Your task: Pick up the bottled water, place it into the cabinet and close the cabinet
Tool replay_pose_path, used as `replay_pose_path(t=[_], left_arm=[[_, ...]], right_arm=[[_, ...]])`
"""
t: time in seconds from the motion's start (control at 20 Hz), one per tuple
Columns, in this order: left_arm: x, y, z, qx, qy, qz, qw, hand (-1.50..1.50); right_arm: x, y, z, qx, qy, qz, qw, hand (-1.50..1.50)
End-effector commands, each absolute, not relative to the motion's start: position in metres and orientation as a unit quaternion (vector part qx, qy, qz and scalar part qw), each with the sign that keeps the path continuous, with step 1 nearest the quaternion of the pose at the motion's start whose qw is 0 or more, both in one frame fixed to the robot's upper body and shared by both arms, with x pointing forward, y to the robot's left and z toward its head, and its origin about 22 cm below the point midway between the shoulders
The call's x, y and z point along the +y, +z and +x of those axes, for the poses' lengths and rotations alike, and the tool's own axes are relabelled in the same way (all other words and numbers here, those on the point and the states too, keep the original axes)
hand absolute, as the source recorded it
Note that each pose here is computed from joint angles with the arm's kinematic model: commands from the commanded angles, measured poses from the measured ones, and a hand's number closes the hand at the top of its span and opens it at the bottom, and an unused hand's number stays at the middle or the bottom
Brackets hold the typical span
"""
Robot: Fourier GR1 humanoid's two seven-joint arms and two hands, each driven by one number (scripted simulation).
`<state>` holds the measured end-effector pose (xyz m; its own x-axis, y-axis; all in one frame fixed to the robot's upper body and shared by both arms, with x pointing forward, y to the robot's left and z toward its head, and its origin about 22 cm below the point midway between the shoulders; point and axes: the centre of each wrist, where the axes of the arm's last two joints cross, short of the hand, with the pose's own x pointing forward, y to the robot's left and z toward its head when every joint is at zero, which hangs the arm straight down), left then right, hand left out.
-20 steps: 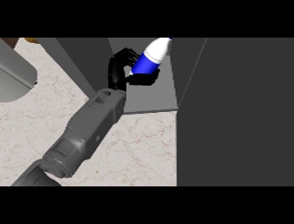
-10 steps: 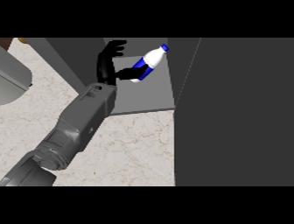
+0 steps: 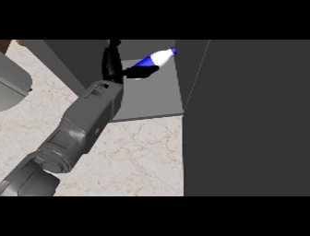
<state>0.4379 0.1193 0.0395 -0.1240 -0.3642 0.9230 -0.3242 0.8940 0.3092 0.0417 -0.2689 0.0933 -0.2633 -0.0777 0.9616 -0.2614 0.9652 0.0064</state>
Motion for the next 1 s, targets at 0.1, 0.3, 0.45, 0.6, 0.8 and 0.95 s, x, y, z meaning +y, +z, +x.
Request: replay_pose_path(t=[0.1,0.3,0.45,0.6,0.8,0.95], left_arm=[[0.110,0.055,0.442,-0.797,0.005,0.137,0.588,-1.50],[0.084,0.064,0.440,-0.815,0.020,0.075,0.574,-1.50],[0.088,0.060,0.439,-0.819,0.014,0.044,0.572,-1.50],[0.089,0.050,0.434,-0.817,0.019,0.027,0.575,-1.50],[0.088,0.040,0.428,-0.815,0.020,0.020,0.579,-1.50],[0.079,0.048,0.423,-0.820,0.028,0.011,0.571,-1.50]], right_arm=[[-0.268,0.099,0.043,-0.798,0.062,0.121,0.587,-1.50],[-0.268,0.107,0.034,-0.790,0.079,0.126,0.595,-1.50],[-0.268,0.105,0.032,-0.790,0.065,0.126,0.596,-1.50],[-0.268,0.119,0.028,-0.790,0.063,0.120,0.598,-1.50],[-0.259,0.123,0.033,-0.794,0.061,0.122,0.592,-1.50],[-0.255,0.119,0.026,-0.786,0.058,0.128,0.602,-1.50]])
